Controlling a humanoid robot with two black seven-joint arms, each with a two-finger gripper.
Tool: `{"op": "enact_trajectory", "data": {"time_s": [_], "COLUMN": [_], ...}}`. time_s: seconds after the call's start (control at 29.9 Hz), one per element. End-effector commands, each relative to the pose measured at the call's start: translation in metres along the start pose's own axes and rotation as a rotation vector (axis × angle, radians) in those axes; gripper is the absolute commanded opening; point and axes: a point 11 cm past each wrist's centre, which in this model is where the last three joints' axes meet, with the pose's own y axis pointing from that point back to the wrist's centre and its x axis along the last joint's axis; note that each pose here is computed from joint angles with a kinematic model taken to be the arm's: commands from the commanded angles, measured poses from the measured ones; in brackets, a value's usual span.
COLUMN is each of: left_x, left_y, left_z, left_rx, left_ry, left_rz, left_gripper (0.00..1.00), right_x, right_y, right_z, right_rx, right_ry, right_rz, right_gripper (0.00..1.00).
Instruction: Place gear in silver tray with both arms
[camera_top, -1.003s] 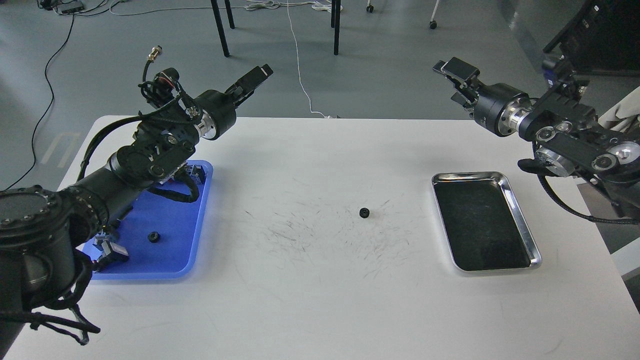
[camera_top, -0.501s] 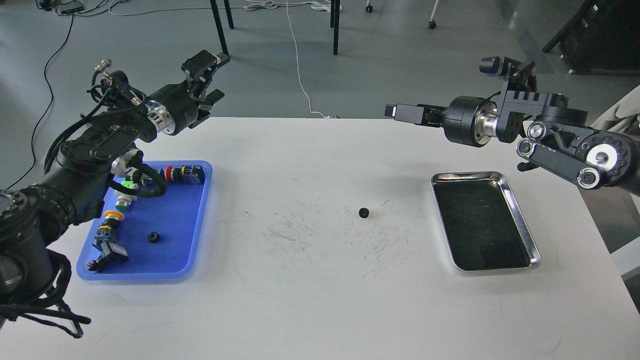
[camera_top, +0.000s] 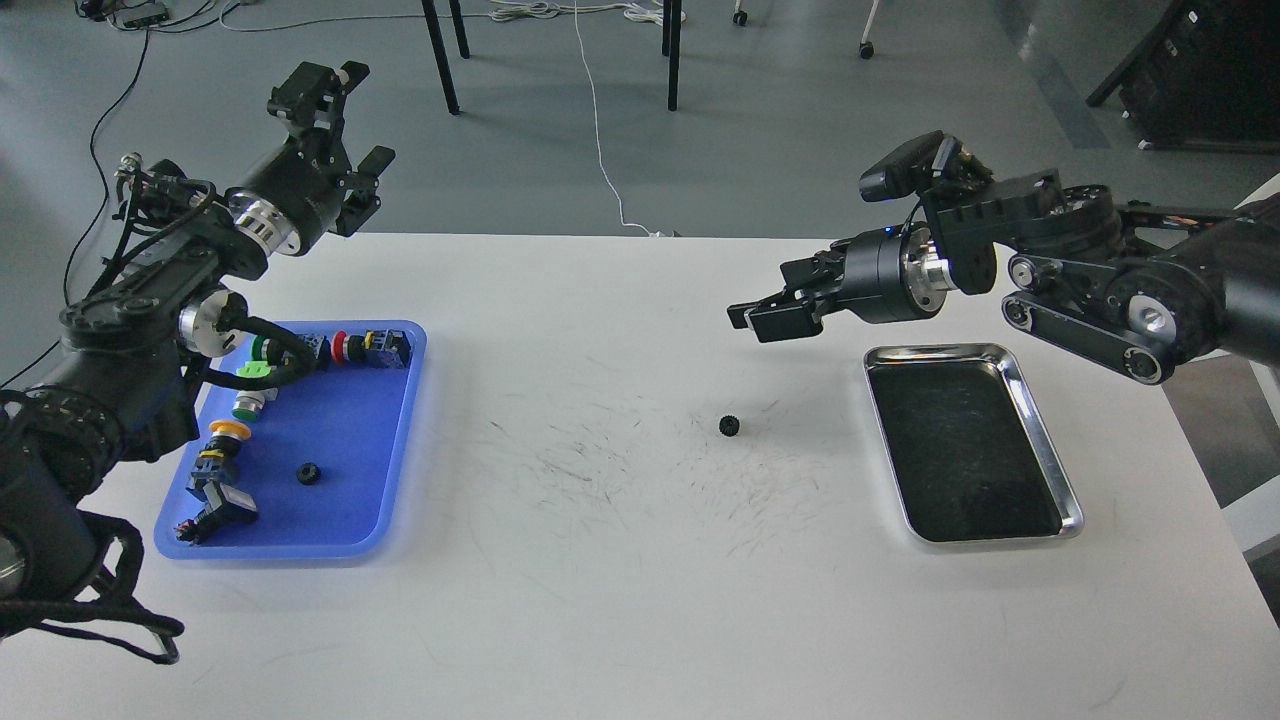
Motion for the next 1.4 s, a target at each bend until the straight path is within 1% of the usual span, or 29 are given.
{"op": "enact_trajectory", "data": {"time_s": [0.0, 0.23, 0.27, 0.67, 0.77, 0.97, 1.14, 1.24, 1.37], "left_x": [0.006, 0.008, 0.008, 0.015, 0.016, 0.017, 0.019, 0.019, 0.018], "left_y": [0.003, 0.005, 0.005, 0.007, 0.007, 0.008, 0.009, 0.010, 0.010], "left_z": [0.000, -0.002, -0.003, 0.003, 0.005, 0.005, 0.004, 0.002, 0.002], "left_rx": [-0.001, 0.003, 0.004, -0.006, -0.007, -0.007, -0.005, -0.002, -0.002], "left_ry": [0.000, 0.002, 0.003, -0.002, -0.003, -0.006, -0.005, -0.004, -0.003], "left_rz": [0.013, 0.019, 0.019, 0.034, 0.034, 0.036, 0.039, 0.040, 0.039], "left_gripper": [0.98, 0.98, 0.98, 0.98, 0.98, 0.98, 0.98, 0.98, 0.98], "right_x": [-0.011, -0.026, -0.029, -0.034, -0.045, -0.050, -0.054, -0.055, -0.055], "right_y": [-0.013, -0.040, -0.044, -0.067, -0.070, -0.073, -0.075, -0.077, -0.077], "right_z": [-0.009, -0.033, -0.036, -0.026, -0.027, -0.029, -0.029, -0.032, -0.033], "right_rx": [0.009, 0.055, 0.058, -0.004, -0.004, -0.001, -0.003, 0.002, 0.004], "right_ry": [0.079, 0.188, 0.213, 0.234, 0.259, 0.284, 0.296, 0.300, 0.305], "right_rz": [-0.080, -0.183, -0.201, -0.228, -0.270, -0.300, -0.317, -0.319, -0.325], "right_gripper": [0.89, 0.87, 0.85, 0.82, 0.76, 0.74, 0.66, 0.65, 0.61]}}
